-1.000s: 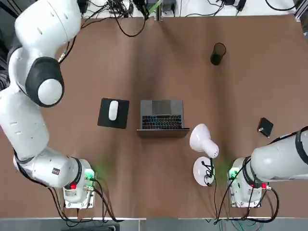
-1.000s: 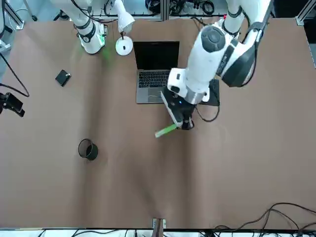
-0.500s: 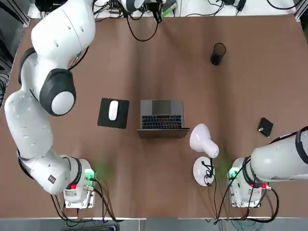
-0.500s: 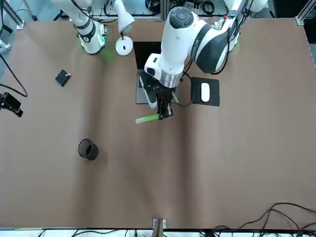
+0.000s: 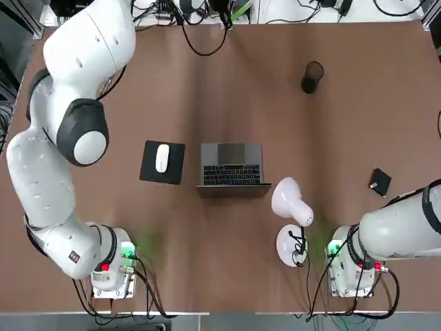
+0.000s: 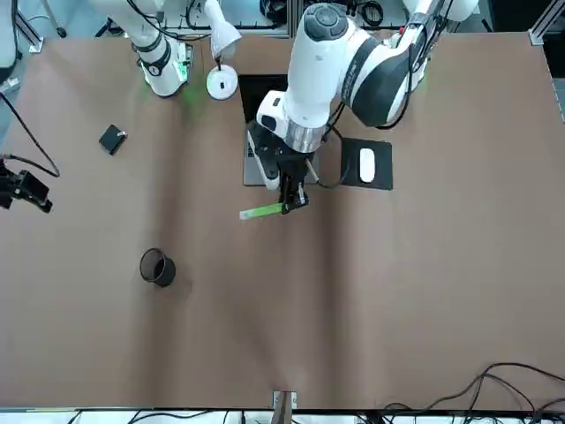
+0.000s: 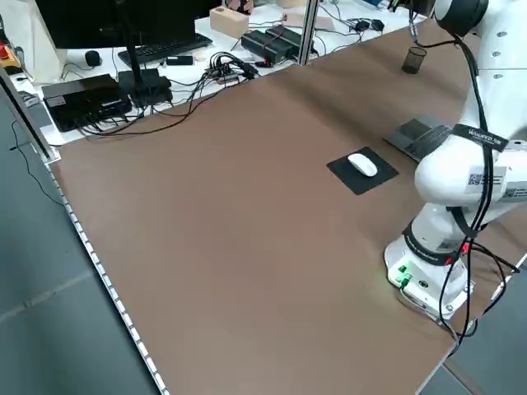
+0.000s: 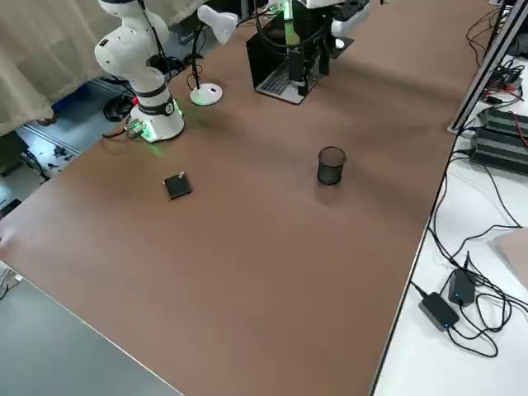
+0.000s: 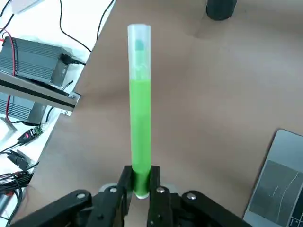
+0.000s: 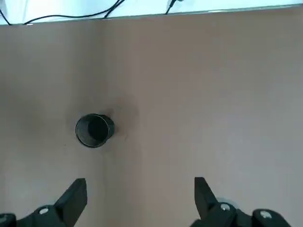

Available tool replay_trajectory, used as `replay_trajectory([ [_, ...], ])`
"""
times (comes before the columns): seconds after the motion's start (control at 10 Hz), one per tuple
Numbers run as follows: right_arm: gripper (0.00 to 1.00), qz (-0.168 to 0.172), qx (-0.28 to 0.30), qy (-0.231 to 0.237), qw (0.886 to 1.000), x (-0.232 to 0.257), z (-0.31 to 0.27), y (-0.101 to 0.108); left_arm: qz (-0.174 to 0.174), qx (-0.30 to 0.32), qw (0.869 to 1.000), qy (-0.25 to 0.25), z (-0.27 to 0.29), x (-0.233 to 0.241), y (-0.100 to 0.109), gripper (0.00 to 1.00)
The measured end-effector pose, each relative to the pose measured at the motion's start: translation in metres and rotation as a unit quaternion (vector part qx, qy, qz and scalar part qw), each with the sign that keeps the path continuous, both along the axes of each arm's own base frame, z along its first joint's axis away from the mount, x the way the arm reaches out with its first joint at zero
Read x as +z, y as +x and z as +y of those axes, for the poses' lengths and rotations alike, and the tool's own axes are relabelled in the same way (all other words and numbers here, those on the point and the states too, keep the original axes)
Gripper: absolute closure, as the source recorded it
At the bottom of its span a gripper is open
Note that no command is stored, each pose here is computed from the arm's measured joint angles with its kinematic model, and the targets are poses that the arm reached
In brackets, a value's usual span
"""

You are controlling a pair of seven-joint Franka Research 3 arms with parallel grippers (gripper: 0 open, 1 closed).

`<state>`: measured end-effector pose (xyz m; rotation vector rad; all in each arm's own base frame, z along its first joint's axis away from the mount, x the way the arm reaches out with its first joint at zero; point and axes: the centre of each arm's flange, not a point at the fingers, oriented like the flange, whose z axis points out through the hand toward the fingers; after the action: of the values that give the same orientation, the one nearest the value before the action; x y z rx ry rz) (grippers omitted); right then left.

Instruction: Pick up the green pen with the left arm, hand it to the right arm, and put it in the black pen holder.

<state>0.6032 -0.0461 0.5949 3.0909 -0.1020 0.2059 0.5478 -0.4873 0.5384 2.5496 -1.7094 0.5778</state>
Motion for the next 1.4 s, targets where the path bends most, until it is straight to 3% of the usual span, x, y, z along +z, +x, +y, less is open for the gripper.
replay_trajectory([
  [0.2, 0.00, 0.005, 0.026, 0.003, 1.000, -0.004, 0.022, 0.003, -0.003, -0.002, 1.000, -0.003, -0.001, 0.006, -0.002, 0.82],
  [0.4, 0.00, 0.017, 0.052, 0.012, 0.998, -0.021, 0.087, 0.009, -0.003, -0.004, 1.000, -0.004, -0.004, 0.007, -0.005, 0.82],
  [0.7, 0.00, 0.007, -0.077, 0.062, 0.995, -0.011, 0.225, -0.008, -0.003, -0.010, 1.000, -0.004, -0.010, 0.007, -0.010, 0.82],
  [0.8, 0.00, 0.011, -0.127, 0.098, 0.987, -0.007, 0.267, -0.016, -0.004, -0.012, 1.000, -0.004, -0.013, 0.007, -0.013, 0.82],
  [1.0, 0.00, 0.004, -0.230, 0.179, 0.957, 0.002, 0.314, -0.009, -0.004, -0.012, 1.000, -0.003, -0.012, 0.006, -0.013, 0.82],
  [1.4, 0.00, 0.009, -0.375, 0.232, 0.897, -0.021, 0.389, -0.013, -0.004, -0.012, 1.000, -0.003, -0.013, 0.006, -0.013, 0.82],
])
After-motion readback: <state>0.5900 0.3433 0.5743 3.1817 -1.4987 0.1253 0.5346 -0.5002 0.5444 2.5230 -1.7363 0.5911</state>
